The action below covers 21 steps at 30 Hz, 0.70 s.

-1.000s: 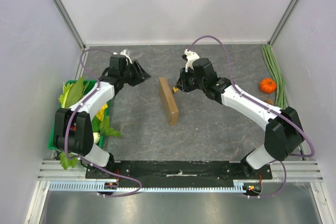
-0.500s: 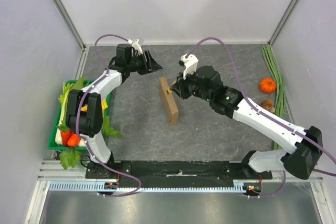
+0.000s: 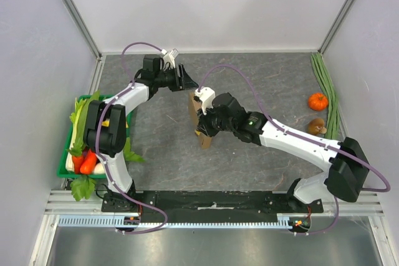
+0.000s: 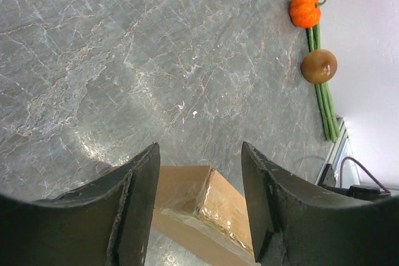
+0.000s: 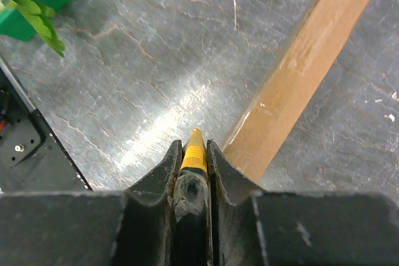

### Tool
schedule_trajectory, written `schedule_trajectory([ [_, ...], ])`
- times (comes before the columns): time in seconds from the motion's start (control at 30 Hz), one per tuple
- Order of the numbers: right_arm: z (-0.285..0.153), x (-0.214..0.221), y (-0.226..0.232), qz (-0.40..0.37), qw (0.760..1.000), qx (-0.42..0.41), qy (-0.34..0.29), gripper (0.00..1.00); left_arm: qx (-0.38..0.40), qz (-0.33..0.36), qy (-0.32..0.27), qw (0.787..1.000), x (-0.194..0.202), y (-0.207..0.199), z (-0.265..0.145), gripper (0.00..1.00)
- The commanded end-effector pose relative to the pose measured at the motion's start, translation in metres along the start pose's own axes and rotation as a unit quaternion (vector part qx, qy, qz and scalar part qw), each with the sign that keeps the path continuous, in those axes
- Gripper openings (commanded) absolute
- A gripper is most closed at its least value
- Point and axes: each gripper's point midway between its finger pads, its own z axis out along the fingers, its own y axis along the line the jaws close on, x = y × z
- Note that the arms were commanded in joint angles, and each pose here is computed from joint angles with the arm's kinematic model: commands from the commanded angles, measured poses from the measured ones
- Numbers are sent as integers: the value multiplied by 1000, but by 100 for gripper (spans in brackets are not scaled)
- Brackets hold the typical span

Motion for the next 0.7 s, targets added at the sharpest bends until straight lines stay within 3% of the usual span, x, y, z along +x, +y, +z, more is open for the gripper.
schedule_trajectory([
  [0.0,5,9,-4,-9,1000,9,9,0,23,59,-5,998,-1,-7,3,61],
  [0.27,5,17,-14,-7,999,34,17,0,-8,65,17,998,17,6,8,57],
  [0.67,-4,21,-29,5,997,78,11,0,-69,45,21,996,45,13,-20,51],
])
